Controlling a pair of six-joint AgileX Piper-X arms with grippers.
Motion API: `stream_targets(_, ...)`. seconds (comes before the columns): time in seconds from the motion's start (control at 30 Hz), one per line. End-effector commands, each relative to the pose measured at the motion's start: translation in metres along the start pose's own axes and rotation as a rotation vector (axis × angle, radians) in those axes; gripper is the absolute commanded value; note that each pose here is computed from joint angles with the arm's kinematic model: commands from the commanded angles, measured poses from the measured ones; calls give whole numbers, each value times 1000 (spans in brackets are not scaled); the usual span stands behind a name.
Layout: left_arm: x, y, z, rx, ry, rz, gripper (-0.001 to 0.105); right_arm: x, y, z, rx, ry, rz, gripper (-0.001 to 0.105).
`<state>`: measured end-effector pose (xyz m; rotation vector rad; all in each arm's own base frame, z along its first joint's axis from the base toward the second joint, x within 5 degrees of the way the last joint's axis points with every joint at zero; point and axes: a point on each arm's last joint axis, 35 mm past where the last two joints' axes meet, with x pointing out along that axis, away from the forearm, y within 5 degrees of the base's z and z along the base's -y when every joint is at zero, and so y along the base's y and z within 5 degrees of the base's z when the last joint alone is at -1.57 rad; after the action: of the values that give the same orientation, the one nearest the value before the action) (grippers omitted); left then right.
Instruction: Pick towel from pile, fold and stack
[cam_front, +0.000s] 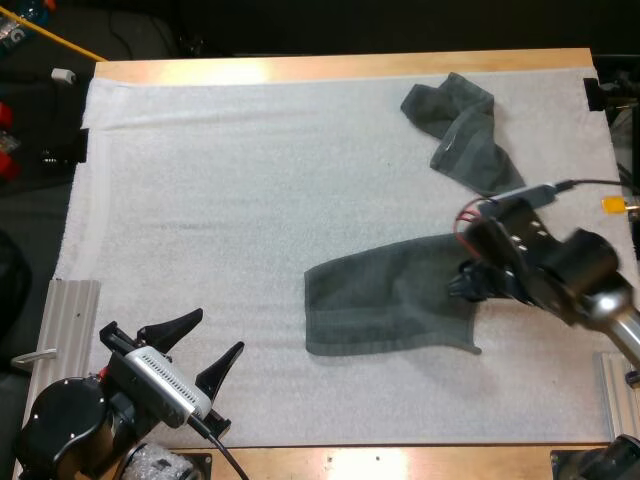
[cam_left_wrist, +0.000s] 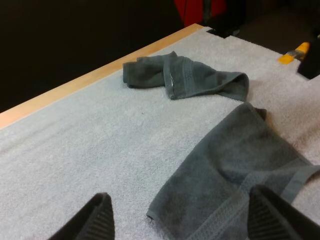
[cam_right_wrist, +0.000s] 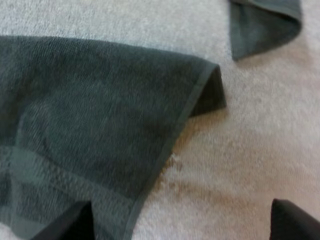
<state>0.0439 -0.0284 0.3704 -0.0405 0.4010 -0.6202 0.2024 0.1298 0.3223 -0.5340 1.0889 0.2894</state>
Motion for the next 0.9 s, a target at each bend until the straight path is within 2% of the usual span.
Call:
stream_targets(0.0, 0, -1, 2, -11, -11, -11, 55, -13, -4, -6, 27, -16, 4, 69)
stream_targets(0.17, 0, -1, 2, -32, -11, -11, 55, -41, -10, -25, 110, -63, 59, 69)
stream_targets(0.33, 0, 0, -1, -123, 18, -8, 55, -53, -10, -47, 203, -79, 182, 69)
stream_targets(0.7, -3, 1, -25, -196, 233, 27, 55, -20, 1, -82, 266, 3, 196, 69)
stream_targets(0.87, -4, 1, -28, -213, 261, 33, 55, 6, 10, -87, 312, -2, 219, 69)
